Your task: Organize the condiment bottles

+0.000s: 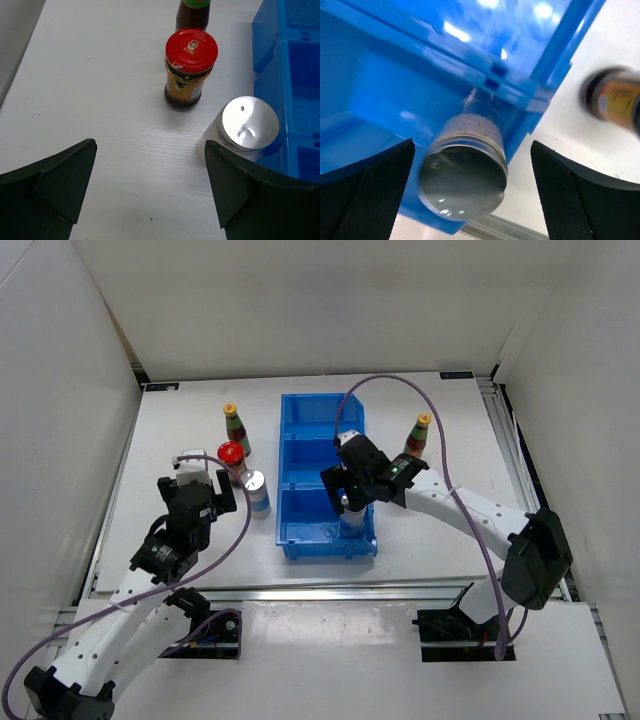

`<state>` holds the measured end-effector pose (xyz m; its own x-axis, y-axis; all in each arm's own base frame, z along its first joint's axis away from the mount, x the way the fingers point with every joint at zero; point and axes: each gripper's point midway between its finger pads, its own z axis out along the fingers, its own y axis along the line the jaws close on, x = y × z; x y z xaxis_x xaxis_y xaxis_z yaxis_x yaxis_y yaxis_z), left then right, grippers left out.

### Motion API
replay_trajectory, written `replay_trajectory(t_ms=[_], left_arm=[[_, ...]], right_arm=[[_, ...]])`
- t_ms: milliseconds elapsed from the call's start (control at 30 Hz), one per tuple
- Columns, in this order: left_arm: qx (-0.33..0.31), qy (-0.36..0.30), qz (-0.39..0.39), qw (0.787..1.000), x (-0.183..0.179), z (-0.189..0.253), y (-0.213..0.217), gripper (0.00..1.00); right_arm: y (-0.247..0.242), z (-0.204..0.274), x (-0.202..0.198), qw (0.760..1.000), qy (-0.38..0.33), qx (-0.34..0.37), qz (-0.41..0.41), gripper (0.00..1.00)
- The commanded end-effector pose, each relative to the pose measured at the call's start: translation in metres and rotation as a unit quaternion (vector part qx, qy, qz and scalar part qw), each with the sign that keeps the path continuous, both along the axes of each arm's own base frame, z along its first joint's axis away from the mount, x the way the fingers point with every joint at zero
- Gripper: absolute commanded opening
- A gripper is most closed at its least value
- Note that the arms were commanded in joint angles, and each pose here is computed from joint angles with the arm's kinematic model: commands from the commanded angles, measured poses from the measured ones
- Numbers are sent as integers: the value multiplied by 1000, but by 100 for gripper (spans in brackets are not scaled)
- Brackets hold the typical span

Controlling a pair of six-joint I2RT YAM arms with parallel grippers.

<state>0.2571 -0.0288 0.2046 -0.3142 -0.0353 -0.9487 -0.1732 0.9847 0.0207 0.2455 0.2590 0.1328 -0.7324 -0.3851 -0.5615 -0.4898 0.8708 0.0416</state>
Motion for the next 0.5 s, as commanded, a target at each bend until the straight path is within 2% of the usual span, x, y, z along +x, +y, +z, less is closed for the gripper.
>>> replay_trajectory(t_ms=[0, 67, 133, 267, 467], left_arm=[[-18, -6, -46, 999, 3, 16, -18, 100], [-29, -10, -66, 997, 6, 25, -27, 100], [-52, -12, -71, 996, 10, 33, -35, 100], [-55, -1, -125, 991, 20, 47, -60, 100], [-32, 62, -202, 977, 43, 21, -98, 100]], right_arm=[[12, 73, 13, 995, -73, 60, -6, 100], [11, 112, 15, 990, -104, 91, -10, 100], [4, 135, 16, 986, -130, 102, -21, 100], [-19, 176, 9, 975, -181, 124, -32, 100], [-46, 184, -4, 971, -204, 120, -40, 100]])
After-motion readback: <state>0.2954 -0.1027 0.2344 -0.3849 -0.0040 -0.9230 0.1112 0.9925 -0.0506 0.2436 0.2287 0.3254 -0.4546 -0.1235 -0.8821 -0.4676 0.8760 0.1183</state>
